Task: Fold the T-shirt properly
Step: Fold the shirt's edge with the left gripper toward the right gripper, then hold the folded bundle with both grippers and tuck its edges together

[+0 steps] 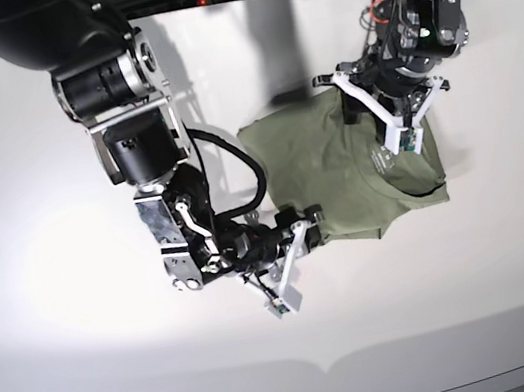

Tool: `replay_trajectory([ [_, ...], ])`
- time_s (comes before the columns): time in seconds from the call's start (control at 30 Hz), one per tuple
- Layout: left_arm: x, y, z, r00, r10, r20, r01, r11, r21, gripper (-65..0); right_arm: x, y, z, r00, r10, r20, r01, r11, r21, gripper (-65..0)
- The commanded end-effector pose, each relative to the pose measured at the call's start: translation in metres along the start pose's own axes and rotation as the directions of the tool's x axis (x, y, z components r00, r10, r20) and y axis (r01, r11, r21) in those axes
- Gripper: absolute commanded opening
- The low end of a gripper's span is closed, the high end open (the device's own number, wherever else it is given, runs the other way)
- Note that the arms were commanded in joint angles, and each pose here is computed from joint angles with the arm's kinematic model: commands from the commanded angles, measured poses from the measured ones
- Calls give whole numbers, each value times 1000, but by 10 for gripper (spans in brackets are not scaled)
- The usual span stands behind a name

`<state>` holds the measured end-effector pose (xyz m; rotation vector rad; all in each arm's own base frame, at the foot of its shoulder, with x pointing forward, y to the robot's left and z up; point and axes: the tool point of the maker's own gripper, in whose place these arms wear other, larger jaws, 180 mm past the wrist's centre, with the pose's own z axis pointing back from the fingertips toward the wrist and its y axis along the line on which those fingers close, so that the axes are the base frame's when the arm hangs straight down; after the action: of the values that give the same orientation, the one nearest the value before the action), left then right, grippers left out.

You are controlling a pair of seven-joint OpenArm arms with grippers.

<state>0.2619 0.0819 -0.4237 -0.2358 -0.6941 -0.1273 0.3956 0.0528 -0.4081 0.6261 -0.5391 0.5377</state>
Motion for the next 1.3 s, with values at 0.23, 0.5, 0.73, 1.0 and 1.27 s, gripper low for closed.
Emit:
replay_trajectory([
  [0.23,27,12,2,994,-69,87,63,996,61,-400,-26,-29,18,980,148,-136,-157,986,-55,-461],
  [0.5,46,18,2,988,-91,125,82,994,73,-400,-63,-37,30,957,153,-247,-168,985,-39,-461],
  [0.73,77,25,2,976,-120,179,105,990,92,-400,-101,-20,48,949,177,-260,-183,983,1,-461],
  [1.0,74,13,2,975,-137,175,134,991,28,-400,-142,3,72,936,217,-277,-214,976,42,-461],
  [1.27,85,-3,39,961,-185,205,181,983,38,-401,-154,5,75,932,218,-288,-215,976,45,-461],
])
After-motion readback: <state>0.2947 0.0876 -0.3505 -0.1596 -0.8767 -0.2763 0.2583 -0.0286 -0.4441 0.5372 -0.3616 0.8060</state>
